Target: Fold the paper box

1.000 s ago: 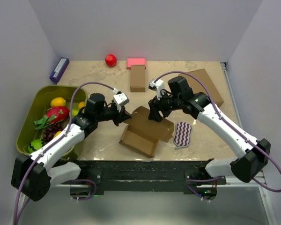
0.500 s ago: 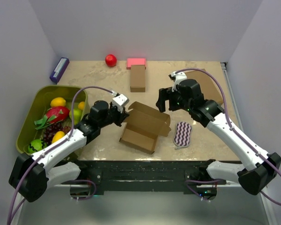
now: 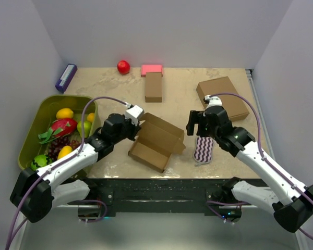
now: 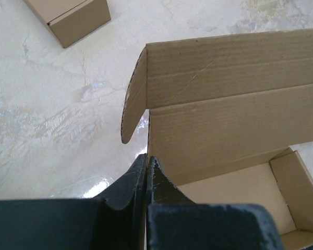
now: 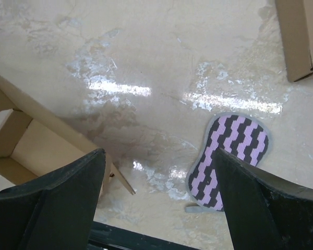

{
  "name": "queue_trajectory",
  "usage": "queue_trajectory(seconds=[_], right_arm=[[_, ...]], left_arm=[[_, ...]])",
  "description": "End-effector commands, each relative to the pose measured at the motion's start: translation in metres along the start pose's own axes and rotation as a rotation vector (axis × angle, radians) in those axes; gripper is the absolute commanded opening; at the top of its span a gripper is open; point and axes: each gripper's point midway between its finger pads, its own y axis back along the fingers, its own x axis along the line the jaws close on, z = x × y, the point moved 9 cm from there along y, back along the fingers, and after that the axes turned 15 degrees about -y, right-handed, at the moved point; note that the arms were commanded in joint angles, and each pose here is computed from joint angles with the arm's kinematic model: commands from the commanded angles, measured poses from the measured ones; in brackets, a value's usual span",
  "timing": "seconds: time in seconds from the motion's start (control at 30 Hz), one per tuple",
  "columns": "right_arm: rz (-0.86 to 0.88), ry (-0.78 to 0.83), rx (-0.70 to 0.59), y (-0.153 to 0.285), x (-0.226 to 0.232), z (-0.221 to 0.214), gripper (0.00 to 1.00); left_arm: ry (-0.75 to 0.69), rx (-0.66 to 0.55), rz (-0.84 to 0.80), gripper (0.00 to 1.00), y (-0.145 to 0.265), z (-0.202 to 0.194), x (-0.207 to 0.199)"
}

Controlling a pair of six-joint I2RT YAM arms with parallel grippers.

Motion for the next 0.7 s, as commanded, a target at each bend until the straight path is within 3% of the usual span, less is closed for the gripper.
queue_trajectory(seconds=[0.0, 0.13, 0.3, 0.53, 0.57, 0.6, 0.67], right_arm=[[-0.067, -0.043, -0.048, 0.002, -0.010, -0.001, 0.88], [-0.044, -0.083, -0.039, -0.003, -0.006, -0.004, 0.88], [-0.013, -0.101, -0.034, -0.006, -0.004, -0.007, 0.88], [-0.057, -0.085, -0.023, -0.004, -0.011, -0.011, 0.89], [-0.068, -0.083, -0.020, -0.004, -0.013, -0.011, 0.89], [-0.073, -0.080, -0.016, -0.004, -0.013, -0.012, 0.89], [-0.089, -0.079, 0.000, -0.003, -0.016, -0.015, 0.90]], left_arm=[[0.045, -0.088, 0.052, 0.00, -0.008, 0.011, 0.005], [0.189, -0.153, 0.090, 0.00, -0.011, 0.011, 0.017], [0.227, -0.293, 0.170, 0.00, -0.008, 0.024, 0.031], [0.247, -0.249, 0.110, 0.00, -0.020, 0.011, 0.022], [0.256, -0.243, 0.102, 0.02, -0.021, 0.011, 0.021], [0.261, -0.226, 0.093, 0.12, -0.023, 0.010, 0.020], [0.264, -0.216, 0.085, 0.17, -0.023, 0.012, 0.019]])
